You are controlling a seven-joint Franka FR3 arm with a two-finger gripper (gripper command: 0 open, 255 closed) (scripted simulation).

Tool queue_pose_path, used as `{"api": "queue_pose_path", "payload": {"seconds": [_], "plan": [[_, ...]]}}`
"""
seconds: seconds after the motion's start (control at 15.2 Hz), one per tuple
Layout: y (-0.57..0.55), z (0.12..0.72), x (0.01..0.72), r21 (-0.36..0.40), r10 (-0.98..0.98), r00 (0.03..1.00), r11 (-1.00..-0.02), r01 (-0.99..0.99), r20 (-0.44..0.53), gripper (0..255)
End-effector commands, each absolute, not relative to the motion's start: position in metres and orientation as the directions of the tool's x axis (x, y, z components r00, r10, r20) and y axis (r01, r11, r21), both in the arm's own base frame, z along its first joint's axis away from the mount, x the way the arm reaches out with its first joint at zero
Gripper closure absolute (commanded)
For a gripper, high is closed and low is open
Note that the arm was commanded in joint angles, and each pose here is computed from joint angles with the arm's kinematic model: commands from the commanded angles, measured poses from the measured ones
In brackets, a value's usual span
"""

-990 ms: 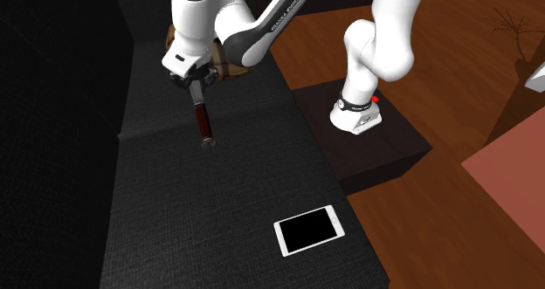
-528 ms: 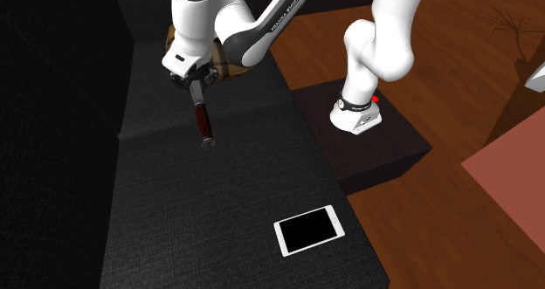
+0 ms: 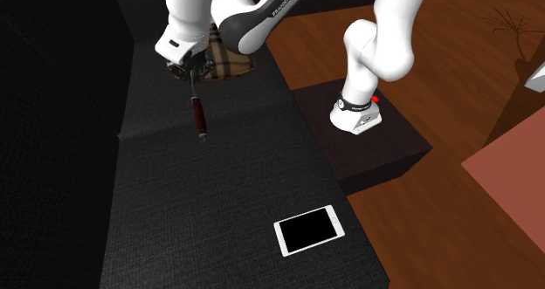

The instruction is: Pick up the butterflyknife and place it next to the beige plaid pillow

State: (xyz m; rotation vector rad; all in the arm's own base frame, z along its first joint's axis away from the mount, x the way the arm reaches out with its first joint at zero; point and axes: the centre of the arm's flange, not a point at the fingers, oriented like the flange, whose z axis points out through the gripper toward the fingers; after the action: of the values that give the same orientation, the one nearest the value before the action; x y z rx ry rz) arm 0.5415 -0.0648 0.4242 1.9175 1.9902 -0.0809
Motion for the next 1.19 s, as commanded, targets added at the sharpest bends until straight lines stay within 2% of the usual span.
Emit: {"api": "queue_pose_path", "payload": {"seconds": [0.0, 0.07, 0.4, 1.12], "plan": [[-0.065, 0.424, 0.541, 0.215, 0.953, -0.002, 0.07, 0.974, -0.304, 255], [-0.065, 0.424, 0.541, 0.215, 0.953, -0.002, 0.07, 0.974, -0.304, 0], [-0.005, 0.426, 0.551, 0.14, 0.956, -0.036, 0.08, 0.987, -0.291, 0], [-0.017, 0.388, 0.557, 0.14, 0.956, -0.036, 0.08, 0.987, -0.291, 0]]}}
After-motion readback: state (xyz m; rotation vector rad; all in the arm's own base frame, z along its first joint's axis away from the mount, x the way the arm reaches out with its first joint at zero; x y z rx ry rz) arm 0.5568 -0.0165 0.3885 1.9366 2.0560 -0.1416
